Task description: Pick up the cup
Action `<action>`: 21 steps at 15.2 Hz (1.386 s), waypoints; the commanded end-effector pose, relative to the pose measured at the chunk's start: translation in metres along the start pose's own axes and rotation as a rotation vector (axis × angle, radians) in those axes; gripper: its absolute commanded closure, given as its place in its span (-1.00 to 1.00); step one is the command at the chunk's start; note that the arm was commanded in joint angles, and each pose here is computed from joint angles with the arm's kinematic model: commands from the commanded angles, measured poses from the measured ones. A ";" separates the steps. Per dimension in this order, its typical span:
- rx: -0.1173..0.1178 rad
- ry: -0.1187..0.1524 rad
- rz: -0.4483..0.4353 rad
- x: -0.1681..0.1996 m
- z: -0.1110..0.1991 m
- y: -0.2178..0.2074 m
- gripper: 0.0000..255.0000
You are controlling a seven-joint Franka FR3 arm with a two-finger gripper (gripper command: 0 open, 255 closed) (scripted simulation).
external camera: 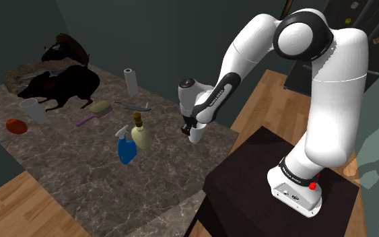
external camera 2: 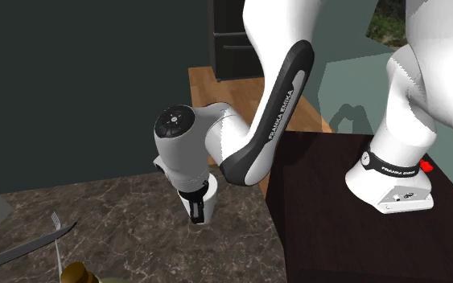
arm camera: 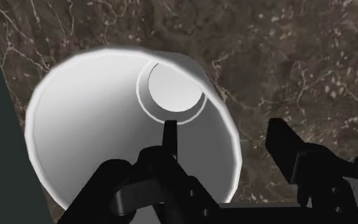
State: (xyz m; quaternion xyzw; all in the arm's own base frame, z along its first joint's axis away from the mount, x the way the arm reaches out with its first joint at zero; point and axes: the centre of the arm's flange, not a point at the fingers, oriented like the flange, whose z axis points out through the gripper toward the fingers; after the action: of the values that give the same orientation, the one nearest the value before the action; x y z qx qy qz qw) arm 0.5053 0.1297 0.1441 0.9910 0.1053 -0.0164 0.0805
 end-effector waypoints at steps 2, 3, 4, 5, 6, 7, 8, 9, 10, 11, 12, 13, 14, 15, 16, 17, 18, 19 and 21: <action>0.000 0.000 0.000 0.000 0.001 0.000 1.00; 0.000 0.000 0.000 0.000 0.001 0.000 1.00; 0.000 0.000 0.000 0.000 0.001 0.000 1.00; 0.000 0.000 0.000 0.000 0.001 0.000 1.00; 0.000 0.000 0.000 0.000 0.001 0.000 1.00; 0.000 0.000 0.000 0.000 0.001 0.000 1.00; 0.000 0.000 0.000 0.000 0.001 0.000 1.00; 0.000 0.000 0.000 0.000 0.001 0.000 1.00; 0.000 0.000 0.000 -0.001 -0.004 0.001 1.00; 0.000 0.000 0.000 -0.001 -0.010 0.002 1.00; 0.000 0.000 0.000 -0.001 -0.015 0.002 1.00; 0.000 0.000 0.000 -0.001 -0.020 0.003 1.00; 0.000 0.000 0.000 -0.002 -0.025 0.004 1.00; 0.000 0.000 0.000 -0.002 -0.030 0.005 1.00; 0.000 0.000 0.000 -0.002 -0.036 0.006 1.00; 0.000 0.000 0.000 -0.002 -0.041 0.006 1.00; 0.000 0.000 0.000 -0.003 -0.046 0.007 1.00; 0.000 0.000 0.000 -0.003 -0.051 0.008 1.00; 0.000 0.000 0.000 -0.003 -0.062 0.010 1.00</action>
State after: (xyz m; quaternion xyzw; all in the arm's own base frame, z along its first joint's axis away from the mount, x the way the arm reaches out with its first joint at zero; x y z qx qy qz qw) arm 0.5059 0.1291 0.2009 0.9910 0.1052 -0.0162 0.0805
